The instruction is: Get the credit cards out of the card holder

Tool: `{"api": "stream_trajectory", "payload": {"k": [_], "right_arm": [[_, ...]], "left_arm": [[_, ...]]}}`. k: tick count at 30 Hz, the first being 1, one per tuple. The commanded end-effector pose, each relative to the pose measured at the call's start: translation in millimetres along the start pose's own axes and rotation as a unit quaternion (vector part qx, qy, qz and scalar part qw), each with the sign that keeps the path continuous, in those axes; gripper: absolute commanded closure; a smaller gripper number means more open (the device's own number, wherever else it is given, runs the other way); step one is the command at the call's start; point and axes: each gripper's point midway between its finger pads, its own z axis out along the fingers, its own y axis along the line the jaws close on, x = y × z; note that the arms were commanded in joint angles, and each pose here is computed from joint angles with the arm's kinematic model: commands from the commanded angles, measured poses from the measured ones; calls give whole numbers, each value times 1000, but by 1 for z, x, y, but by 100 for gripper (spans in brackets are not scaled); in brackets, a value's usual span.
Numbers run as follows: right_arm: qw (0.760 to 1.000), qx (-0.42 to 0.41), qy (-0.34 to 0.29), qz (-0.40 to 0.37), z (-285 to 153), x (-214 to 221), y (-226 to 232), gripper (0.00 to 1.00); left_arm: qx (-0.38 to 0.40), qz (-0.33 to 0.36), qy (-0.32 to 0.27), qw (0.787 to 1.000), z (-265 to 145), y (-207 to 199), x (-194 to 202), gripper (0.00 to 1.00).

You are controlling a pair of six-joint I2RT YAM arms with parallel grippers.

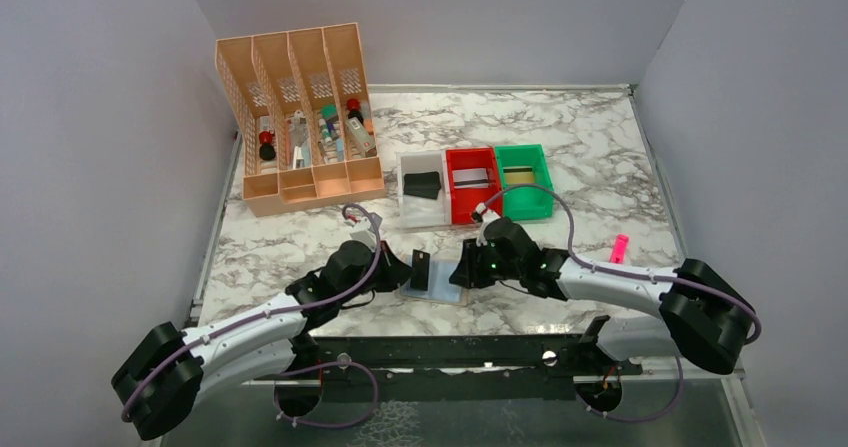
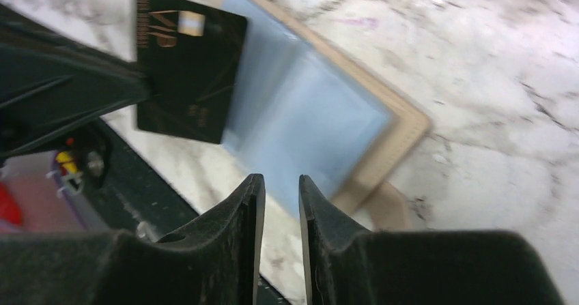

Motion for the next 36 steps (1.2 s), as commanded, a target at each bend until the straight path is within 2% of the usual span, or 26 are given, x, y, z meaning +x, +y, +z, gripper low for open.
{"api": "stream_trajectory", "payload": {"k": [1,4,7,14,17,20,25,27,29,33,36], "right_arm": [[993,-110,5,-33,-10,-13,49,69],[988,-150,22,-23,-2,-8,61,67],[989,-141,43,-7,14,0,56,66],[998,-12,56,5,33,15,1,66],[999,-35,39,-10,25,8,11,64],[998,-65,17,-15,16,-5,27,59],[999,-32,-26,-1,12,-26,23,54],[998,-50,-45,-3,10,-30,27,49],[996,-66,-61,-2,9,-31,29,39],[993,-87,-74,-3,2,-35,33,38],[986,-142,-84,0,-11,-39,45,38]], "left_arm": [[-27,1,-10,1000,-2,13,-2,100],[-28,-1,-16,999,-4,13,-4,100],[-30,-5,-22,999,-6,14,-5,100],[-40,-11,-43,998,-14,21,-10,100],[-29,-13,-51,998,-16,18,-12,100],[-7,-16,-57,998,-16,11,-13,100],[27,-17,-62,998,-16,-2,-16,100],[42,-18,-63,997,-17,-8,-16,100],[62,-21,-64,996,-18,-16,-18,100],[97,-23,-66,993,-20,-30,-21,100],[115,-19,-63,991,-23,-39,-22,100]]}}
